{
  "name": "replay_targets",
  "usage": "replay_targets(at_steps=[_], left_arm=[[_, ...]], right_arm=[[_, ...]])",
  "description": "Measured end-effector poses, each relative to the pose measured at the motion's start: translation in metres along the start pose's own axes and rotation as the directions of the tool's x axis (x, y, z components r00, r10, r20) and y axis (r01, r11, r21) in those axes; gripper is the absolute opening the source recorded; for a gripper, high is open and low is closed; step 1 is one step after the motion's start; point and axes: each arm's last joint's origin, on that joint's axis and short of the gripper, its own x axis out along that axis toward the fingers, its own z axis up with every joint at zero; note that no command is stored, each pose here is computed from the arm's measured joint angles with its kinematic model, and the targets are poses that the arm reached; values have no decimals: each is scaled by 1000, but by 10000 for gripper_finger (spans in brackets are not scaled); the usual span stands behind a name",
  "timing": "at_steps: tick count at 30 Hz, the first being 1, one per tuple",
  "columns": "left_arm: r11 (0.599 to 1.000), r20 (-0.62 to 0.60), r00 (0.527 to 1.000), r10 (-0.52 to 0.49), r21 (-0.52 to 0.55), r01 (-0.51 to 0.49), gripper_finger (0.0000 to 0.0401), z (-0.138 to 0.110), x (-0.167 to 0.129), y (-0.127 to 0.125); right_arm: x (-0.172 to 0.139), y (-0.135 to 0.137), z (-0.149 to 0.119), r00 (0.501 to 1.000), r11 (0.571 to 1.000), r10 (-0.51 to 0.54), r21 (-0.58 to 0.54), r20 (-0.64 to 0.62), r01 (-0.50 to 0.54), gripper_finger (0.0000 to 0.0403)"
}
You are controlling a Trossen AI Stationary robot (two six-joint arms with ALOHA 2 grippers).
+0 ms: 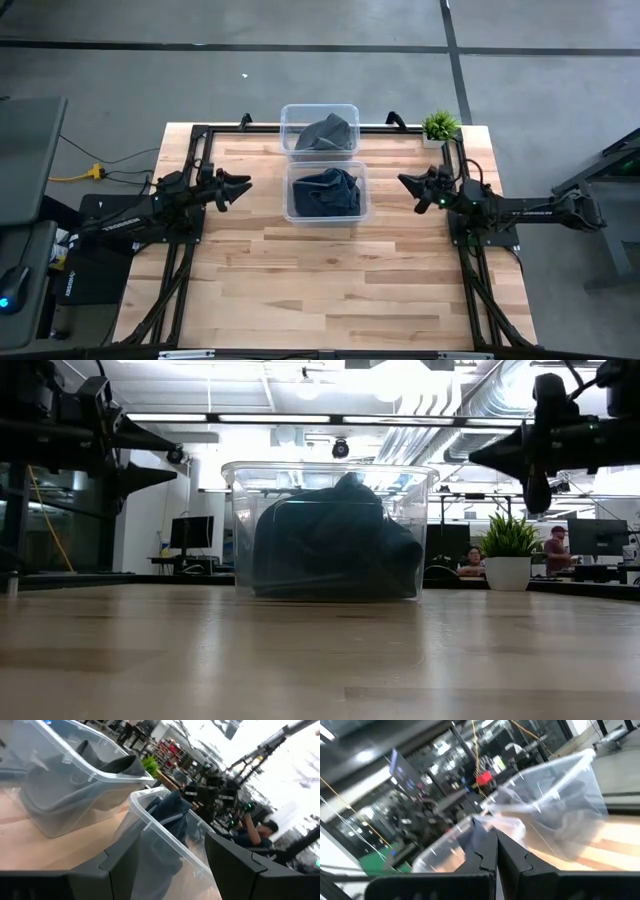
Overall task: Pick & Place hat
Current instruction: Return to Home Position
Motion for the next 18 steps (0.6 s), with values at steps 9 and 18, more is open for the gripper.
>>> replay_targets(at_steps=[9,18], left_arm=[[985,-18,1000,15,171,-11,220,-2,0,1],[977,-16,1000,18,213,-14,220,-2,0,1]], right_arm=[[-1,-7,-11,992,959,-59,-281,-113,26,1],[-1,-8,-12,989,874,-63,-485,-131,-8,1]])
